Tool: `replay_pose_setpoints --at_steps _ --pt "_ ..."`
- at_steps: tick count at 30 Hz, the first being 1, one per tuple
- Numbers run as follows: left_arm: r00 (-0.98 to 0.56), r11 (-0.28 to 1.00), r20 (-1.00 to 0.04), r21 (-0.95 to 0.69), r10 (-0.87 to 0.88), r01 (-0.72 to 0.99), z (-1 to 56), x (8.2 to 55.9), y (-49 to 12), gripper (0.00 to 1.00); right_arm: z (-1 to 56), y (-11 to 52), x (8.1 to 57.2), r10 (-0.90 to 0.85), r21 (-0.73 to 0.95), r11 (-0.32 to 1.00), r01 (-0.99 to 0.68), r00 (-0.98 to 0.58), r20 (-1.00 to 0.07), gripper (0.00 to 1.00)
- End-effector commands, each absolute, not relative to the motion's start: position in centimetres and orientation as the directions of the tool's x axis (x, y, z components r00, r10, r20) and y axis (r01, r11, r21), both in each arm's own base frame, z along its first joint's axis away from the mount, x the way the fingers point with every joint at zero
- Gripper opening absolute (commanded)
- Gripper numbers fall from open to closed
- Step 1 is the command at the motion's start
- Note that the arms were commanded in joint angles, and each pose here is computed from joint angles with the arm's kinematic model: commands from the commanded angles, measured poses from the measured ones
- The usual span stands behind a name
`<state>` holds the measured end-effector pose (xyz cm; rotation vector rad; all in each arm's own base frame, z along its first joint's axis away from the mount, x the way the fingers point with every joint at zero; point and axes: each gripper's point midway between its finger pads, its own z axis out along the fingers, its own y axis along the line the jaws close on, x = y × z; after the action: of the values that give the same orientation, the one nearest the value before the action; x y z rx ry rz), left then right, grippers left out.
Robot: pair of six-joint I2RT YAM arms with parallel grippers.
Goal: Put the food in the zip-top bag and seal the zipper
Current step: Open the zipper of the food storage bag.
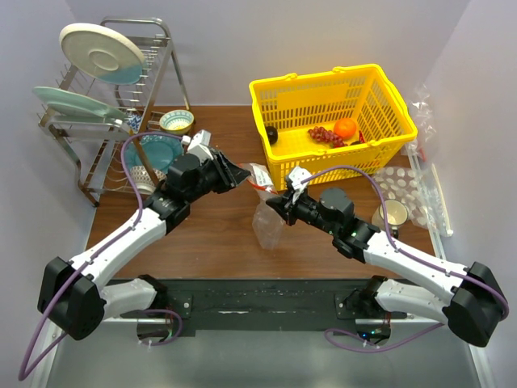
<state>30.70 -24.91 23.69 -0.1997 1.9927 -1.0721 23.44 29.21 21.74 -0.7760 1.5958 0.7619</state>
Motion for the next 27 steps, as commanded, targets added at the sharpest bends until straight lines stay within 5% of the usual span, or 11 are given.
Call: replay_pose_setpoints --at_steps 1,13,19,20,23,27 --pt "-0.602 0.637 -0.640 -0.724 -0.478 0.264 24.0 31.2 -25.2 0.41 24.3 30.0 23.4 -0.043 0.044 0.547 -0.836 -0.081 -0.996 0.00" --pt "-0.586 0.646 -0.654 -0.714 -0.478 0.271 24.0 31.7 -25.7 0.40 23.8 30.4 23.0 -0.056 0.051 0.522 -0.851 -0.094 -0.994 0.00" --pt "-0.569 0.638 -0.690 -0.692 -0.448 0.337 25.1 31.8 -26.5 0.14 24.0 30.5 22.8 -0.056 0.055 0.508 -0.860 -0.096 -0.994 0.00" --pt "-0.574 0.635 -0.696 -0.686 -0.432 0.355 25.3 31.5 -26.8 0.02 23.9 30.5 22.8 -0.061 0.052 0.510 -0.858 -0.097 -0.993 0.00" --pt "-0.566 0.648 -0.712 -0.669 -0.416 0.365 25.6 31.3 -26.8 0.00 23.7 30.1 23.2 -0.076 0.043 0.534 -0.845 -0.098 -0.992 0.00" --pt "-0.529 0.677 -0.734 -0.646 -0.426 0.351 26.5 31.1 -25.6 0.00 23.2 29.9 23.6 -0.110 0.035 0.556 -0.831 -0.115 -0.987 0.23"
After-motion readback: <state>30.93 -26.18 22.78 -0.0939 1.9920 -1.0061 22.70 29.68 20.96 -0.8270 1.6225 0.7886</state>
